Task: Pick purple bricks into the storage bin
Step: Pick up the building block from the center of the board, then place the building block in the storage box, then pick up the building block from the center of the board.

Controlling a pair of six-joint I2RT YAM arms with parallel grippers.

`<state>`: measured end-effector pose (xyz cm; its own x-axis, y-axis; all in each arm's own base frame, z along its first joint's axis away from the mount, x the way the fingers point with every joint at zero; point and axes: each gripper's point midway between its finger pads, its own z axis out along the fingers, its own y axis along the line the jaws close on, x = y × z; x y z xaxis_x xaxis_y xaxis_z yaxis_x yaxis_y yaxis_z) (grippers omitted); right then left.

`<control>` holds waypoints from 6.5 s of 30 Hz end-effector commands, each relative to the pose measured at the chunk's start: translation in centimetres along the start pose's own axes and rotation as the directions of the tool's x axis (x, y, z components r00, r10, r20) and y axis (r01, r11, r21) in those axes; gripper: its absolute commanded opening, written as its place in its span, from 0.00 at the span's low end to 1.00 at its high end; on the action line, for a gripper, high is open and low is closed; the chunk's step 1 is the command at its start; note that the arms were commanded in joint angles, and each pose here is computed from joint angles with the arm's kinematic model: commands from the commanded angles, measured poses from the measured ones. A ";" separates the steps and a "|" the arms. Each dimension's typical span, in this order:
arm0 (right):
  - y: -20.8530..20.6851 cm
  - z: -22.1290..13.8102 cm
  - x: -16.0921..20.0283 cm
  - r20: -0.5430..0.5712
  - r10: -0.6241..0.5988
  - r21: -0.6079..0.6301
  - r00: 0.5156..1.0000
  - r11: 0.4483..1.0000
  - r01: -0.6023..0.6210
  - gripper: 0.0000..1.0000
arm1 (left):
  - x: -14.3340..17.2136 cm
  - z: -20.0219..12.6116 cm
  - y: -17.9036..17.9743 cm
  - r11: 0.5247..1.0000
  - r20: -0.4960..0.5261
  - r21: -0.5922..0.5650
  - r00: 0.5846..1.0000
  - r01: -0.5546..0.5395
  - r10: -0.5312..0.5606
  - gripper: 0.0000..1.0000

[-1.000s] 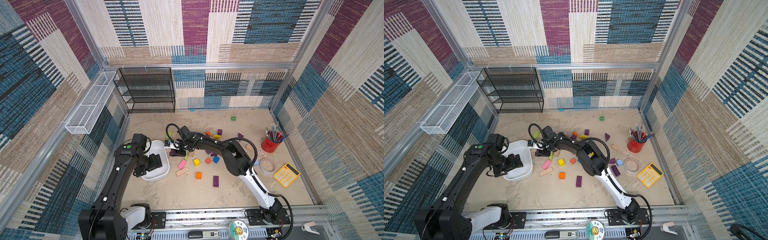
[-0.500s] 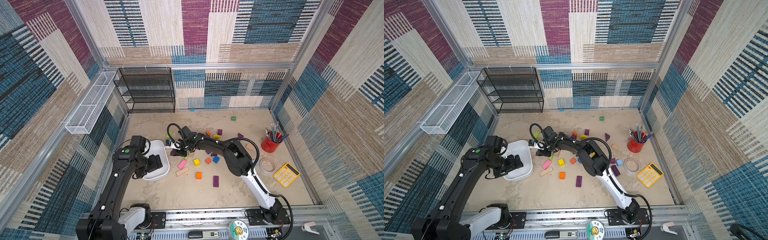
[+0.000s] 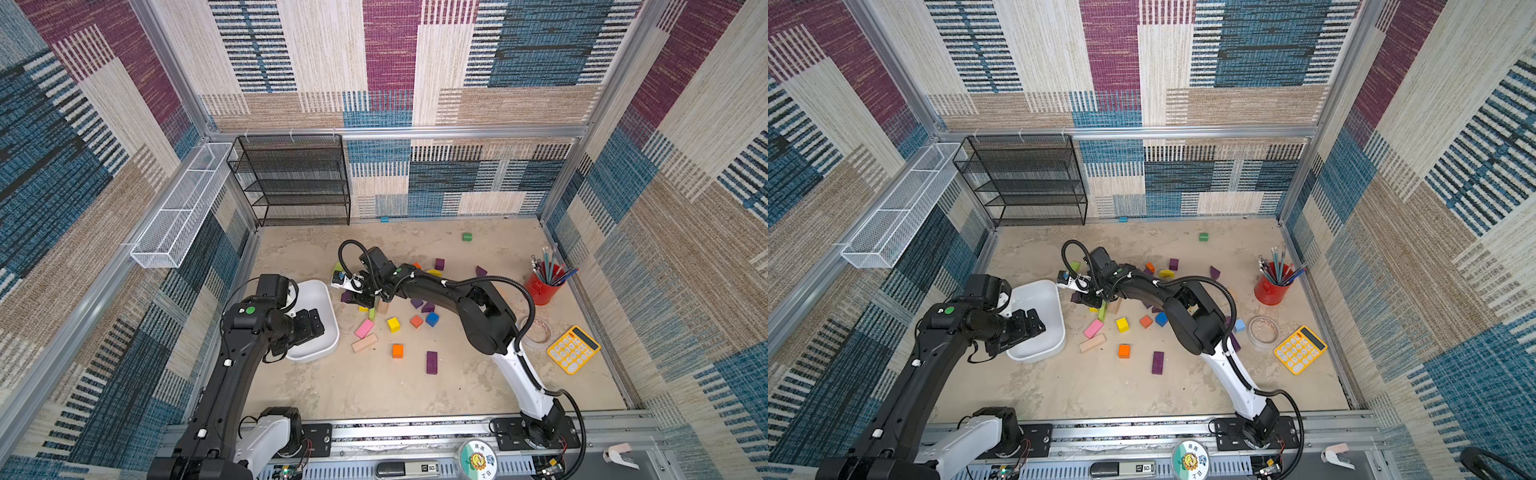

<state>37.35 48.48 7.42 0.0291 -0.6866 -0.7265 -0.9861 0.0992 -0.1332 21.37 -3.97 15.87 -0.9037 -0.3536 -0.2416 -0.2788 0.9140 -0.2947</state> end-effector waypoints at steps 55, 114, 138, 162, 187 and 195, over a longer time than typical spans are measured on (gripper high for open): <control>4.3 0.5 -11.4 0.314 0.604 0.185 0.733 0.718 -0.671 0.33 | -2.0 -5.7 6.7 0.940 0.409 -0.247 0.905 0.236 -0.120 0.95; 3.4 4.7 -13.6 0.419 0.657 0.220 0.626 0.596 -0.772 0.60 | -2.0 -6.6 8.3 0.912 0.460 -0.288 0.877 0.291 -0.135 0.93; 5.9 7.1 -11.4 0.331 0.750 0.127 0.573 0.567 -0.814 0.70 | -2.1 -6.6 8.0 0.920 0.463 -0.277 0.877 0.279 -0.127 0.90; 6.4 5.4 -13.7 0.359 0.791 0.018 0.495 0.524 -0.851 1.00 | -2.1 -6.5 8.0 0.919 0.460 -0.278 0.879 0.279 -0.127 0.88; -0.2 -1.6 -14.9 0.482 0.662 0.174 0.574 0.570 -0.803 1.00 | -2.1 -6.3 7.6 0.931 0.455 -0.256 0.882 0.261 -0.122 0.86; -2.5 -6.3 -12.4 0.495 0.600 0.298 0.629 0.563 -0.771 1.00 | -2.3 -5.8 7.4 0.933 0.432 -0.258 0.894 0.251 -0.121 0.86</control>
<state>37.95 53.72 19.10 -0.5490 -0.0192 -0.8356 -0.5293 0.7817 0.3298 19.11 4.93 19.60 -0.6230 -0.5252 -0.5798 -0.5884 0.8030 -0.0951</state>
